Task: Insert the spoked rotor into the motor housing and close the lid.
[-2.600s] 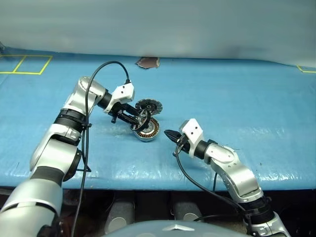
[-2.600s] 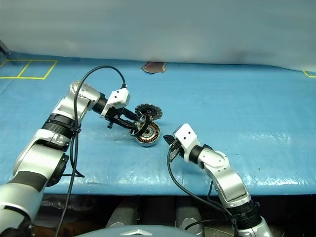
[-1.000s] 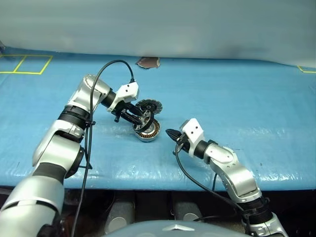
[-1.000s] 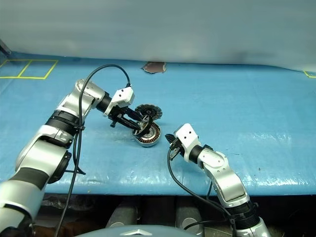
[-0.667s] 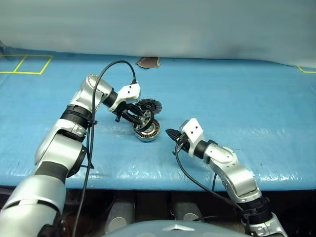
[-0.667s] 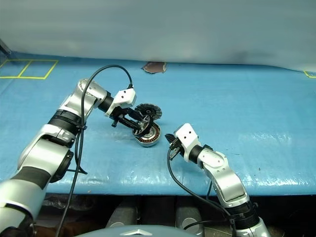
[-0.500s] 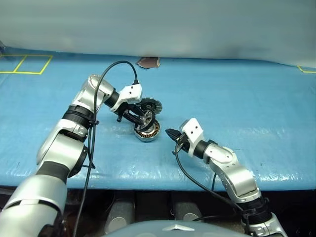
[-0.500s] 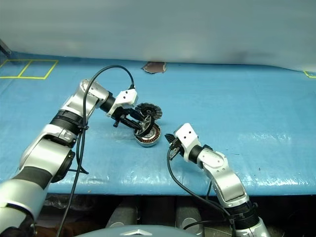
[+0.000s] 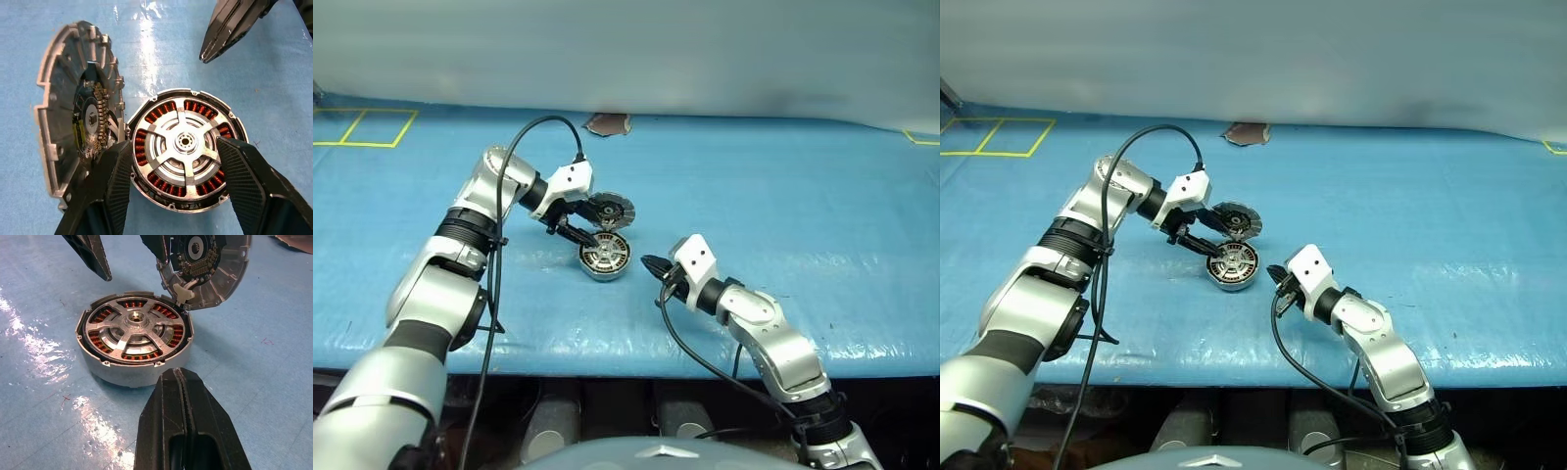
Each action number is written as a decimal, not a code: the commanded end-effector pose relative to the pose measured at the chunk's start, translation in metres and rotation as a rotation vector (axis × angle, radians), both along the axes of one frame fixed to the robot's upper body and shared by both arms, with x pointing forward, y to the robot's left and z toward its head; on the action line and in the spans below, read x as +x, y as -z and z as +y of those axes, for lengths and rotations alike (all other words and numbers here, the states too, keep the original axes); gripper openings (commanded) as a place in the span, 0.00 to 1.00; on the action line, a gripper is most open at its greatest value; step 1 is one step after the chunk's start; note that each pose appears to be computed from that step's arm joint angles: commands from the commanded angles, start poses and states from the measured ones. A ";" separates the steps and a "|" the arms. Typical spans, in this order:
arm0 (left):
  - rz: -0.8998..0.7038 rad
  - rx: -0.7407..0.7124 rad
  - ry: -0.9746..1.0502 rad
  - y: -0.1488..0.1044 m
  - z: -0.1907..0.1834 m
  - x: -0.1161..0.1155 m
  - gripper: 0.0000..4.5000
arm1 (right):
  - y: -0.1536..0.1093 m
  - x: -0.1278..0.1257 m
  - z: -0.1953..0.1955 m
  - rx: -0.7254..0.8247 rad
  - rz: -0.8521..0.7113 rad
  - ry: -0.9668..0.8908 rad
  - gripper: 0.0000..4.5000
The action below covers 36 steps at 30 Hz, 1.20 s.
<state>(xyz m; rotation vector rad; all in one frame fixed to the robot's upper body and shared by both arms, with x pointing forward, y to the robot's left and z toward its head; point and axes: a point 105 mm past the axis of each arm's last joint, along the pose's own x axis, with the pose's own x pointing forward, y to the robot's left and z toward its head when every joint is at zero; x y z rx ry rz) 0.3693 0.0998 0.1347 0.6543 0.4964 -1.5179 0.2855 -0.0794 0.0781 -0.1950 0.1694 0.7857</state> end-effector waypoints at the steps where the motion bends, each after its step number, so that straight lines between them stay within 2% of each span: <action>1: -0.041 -0.105 -0.013 -0.024 -0.004 0.005 0.66 | -0.013 0.002 -0.002 0.016 -0.054 0.008 0.00; 6: -0.042 -0.148 0.025 -0.023 0.000 -0.008 0.66 | -0.023 0.003 0.000 0.030 -0.074 0.001 0.00; 9: -0.040 -0.105 0.043 -0.010 0.014 -0.021 0.66 | -0.031 0.007 0.005 0.045 -0.096 -0.005 0.00; 15: -0.100 -0.021 0.003 0.005 0.038 -0.031 0.66 | -0.034 0.017 0.023 0.072 -0.091 -0.045 0.00; 19: -0.111 -0.022 -0.009 0.011 0.042 -0.041 0.66 | -0.033 0.025 0.031 0.001 -0.113 -0.081 0.00; 23: -0.123 -0.049 -0.046 0.014 0.038 -0.042 0.66 | -0.036 0.033 0.024 -0.033 -0.126 -0.066 0.00; 29: -0.156 -0.110 -0.208 0.030 0.042 -0.032 0.66 | -0.034 0.054 -0.011 -0.178 -0.133 0.042 0.00; 36: -0.116 -0.237 -0.298 0.037 0.038 -0.035 0.66 | -0.065 0.089 -0.023 -0.210 -0.232 0.113 0.00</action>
